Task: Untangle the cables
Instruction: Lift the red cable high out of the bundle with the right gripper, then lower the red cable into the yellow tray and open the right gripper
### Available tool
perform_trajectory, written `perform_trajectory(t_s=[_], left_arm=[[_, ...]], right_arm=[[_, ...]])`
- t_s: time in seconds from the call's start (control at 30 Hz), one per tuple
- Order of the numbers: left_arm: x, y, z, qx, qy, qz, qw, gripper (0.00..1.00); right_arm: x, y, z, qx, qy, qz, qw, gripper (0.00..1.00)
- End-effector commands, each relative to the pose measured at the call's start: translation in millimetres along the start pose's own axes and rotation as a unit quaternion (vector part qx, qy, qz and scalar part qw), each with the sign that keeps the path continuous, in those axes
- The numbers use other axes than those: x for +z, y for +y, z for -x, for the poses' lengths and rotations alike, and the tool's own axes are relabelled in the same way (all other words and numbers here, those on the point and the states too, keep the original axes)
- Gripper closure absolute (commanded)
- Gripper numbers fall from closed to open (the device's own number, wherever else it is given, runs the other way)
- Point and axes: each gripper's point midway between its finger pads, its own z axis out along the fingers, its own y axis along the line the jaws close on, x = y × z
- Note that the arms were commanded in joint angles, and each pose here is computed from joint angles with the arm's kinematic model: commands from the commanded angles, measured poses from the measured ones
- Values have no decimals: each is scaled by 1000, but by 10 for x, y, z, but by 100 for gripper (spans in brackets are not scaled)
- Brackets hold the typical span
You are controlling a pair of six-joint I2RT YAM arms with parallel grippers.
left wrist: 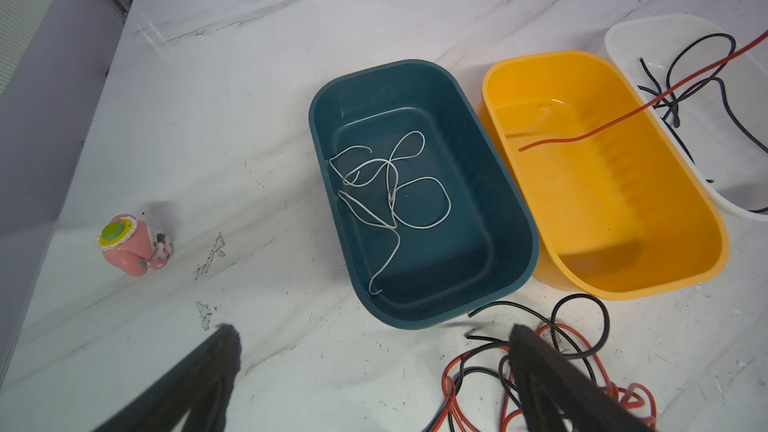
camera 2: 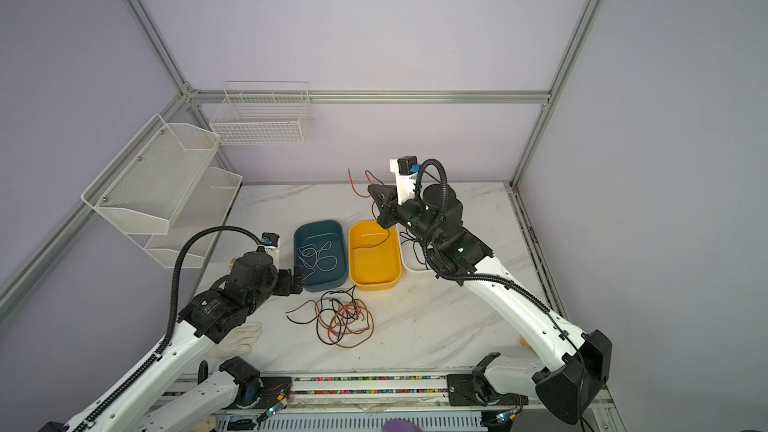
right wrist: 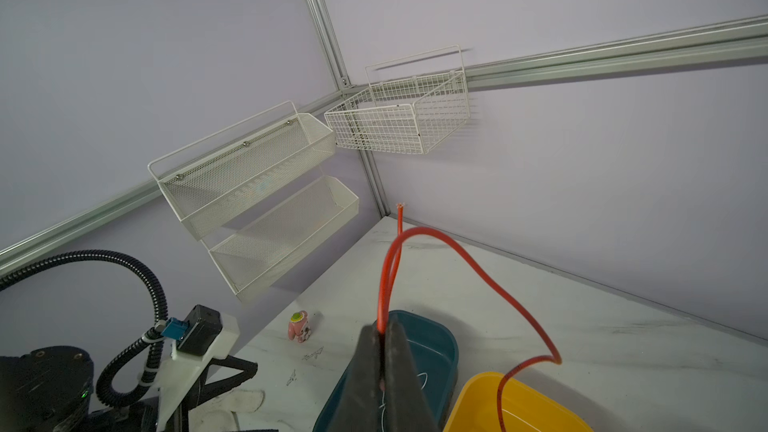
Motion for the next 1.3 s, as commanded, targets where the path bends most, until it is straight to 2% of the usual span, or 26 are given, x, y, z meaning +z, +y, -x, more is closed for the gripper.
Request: perform_trajectory(t_s=[0.0, 0.6, 1.0, 1.27], left_arm=[[-91, -10, 220, -3, -30, -5, 1000, 0], [-76, -31, 201, -2, -26, -10, 1000, 0], [-77, -41, 204, -3, -26, -13, 1000, 0], [-76, -44, 201, -3, -25, -14, 1000, 0]], right_arm=[[35, -101, 7, 5, -16, -15, 1000, 100], [264, -478, -1095, 98, 68, -44, 992, 100], [290, -784, -2018, 160, 154, -93, 971, 100], [309, -903, -2473, 187, 204, -113, 954, 100]])
